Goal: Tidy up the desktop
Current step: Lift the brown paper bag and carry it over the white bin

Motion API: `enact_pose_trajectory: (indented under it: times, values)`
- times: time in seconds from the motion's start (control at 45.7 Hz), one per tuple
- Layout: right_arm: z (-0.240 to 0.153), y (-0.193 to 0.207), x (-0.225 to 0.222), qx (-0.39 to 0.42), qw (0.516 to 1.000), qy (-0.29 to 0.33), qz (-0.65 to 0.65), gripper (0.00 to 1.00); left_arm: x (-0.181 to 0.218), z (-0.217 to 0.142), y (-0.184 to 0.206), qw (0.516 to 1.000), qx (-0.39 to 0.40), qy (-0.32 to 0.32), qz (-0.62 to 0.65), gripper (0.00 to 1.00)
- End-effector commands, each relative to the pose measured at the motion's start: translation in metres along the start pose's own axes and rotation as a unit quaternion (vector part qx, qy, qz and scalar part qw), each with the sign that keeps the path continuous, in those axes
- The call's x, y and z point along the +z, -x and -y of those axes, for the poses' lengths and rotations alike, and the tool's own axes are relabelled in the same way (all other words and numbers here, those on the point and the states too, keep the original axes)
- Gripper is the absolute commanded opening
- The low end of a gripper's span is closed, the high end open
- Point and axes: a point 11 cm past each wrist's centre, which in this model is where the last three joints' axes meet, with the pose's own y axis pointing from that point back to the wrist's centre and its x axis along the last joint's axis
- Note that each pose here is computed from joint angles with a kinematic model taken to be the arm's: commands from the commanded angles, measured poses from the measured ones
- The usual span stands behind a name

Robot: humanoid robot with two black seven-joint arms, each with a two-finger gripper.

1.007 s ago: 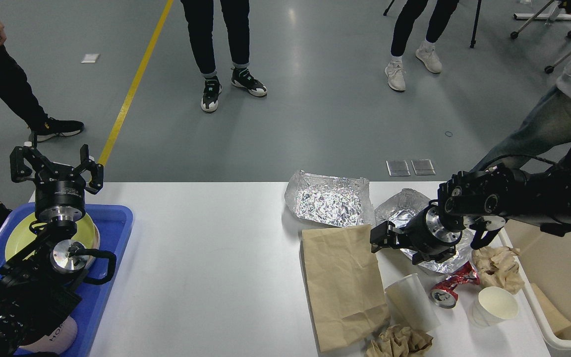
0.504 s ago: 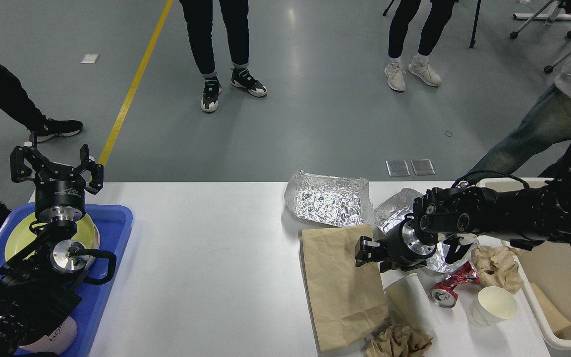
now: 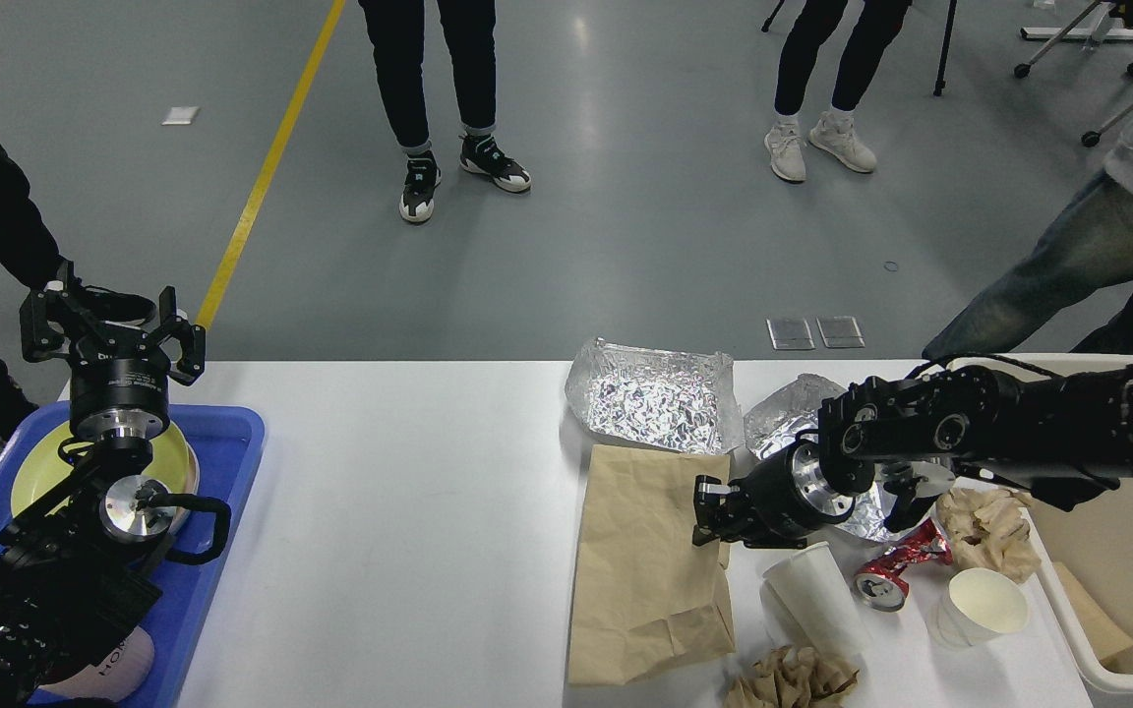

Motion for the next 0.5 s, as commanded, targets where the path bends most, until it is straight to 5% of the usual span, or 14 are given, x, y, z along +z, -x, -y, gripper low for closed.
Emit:
enact_pose_trajectory:
  times: [0.0, 0.482]
  values:
    - [-0.025, -0.014, -0.007, 0.018, 1.0, -0.011, 0.0, 0.0, 0.0, 0.0, 0.0, 1.0, 0.0, 0.0, 0.0, 0.96]
    - [-0.222, -0.09, -0.072, 0.113, 0.973, -0.2, 0.008, 0.0, 0.0, 0.001, 0.001, 1.0, -0.001, 0.0, -0.001, 0.96]
